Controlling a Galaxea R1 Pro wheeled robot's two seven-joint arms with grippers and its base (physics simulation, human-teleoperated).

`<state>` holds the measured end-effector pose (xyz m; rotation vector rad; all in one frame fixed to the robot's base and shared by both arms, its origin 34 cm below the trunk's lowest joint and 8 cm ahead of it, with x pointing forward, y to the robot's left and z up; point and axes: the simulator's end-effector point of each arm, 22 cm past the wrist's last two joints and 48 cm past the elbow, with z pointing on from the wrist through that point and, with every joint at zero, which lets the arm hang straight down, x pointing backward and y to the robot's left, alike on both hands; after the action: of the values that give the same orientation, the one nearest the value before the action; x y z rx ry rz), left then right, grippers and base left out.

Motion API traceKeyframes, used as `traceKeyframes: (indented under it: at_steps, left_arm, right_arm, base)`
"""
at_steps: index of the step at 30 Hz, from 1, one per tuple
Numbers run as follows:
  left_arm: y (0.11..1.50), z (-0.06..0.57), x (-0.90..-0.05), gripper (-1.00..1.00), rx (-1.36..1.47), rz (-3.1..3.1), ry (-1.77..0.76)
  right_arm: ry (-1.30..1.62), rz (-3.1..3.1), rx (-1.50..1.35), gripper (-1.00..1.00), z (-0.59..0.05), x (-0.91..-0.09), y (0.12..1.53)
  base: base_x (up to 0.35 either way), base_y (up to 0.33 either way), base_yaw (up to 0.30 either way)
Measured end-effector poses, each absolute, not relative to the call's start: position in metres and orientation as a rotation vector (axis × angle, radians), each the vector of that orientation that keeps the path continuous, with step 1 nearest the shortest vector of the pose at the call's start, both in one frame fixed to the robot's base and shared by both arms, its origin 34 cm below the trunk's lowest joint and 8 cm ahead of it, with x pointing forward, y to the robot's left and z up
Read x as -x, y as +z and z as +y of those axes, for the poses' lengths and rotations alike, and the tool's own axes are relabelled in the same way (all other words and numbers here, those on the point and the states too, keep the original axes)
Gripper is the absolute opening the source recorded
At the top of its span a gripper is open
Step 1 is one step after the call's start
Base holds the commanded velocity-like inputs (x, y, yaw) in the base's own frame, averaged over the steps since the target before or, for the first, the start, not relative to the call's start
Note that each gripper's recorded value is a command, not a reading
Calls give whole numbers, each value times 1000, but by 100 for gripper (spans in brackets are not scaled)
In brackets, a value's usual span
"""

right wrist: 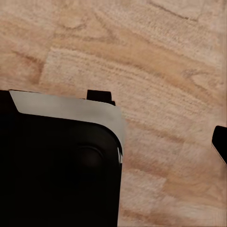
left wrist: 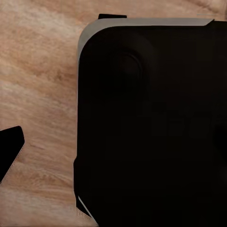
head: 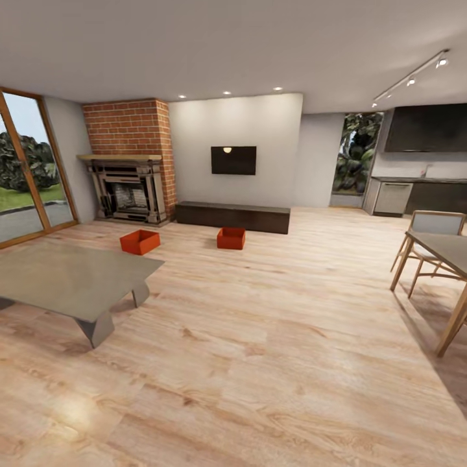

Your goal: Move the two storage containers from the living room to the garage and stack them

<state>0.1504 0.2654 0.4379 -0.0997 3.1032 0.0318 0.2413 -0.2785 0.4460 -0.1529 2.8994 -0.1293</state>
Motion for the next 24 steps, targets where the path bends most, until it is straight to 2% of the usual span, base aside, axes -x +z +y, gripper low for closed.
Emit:
traceKeyframes:
  at_steps: [24]
  left_arm:
    - [438, 265, -152, 100, 94, 3099, 33]
  right_arm:
    - [-123, 2891, 157, 100, -277, -245, 446]
  base:
    - [322, 0, 0]
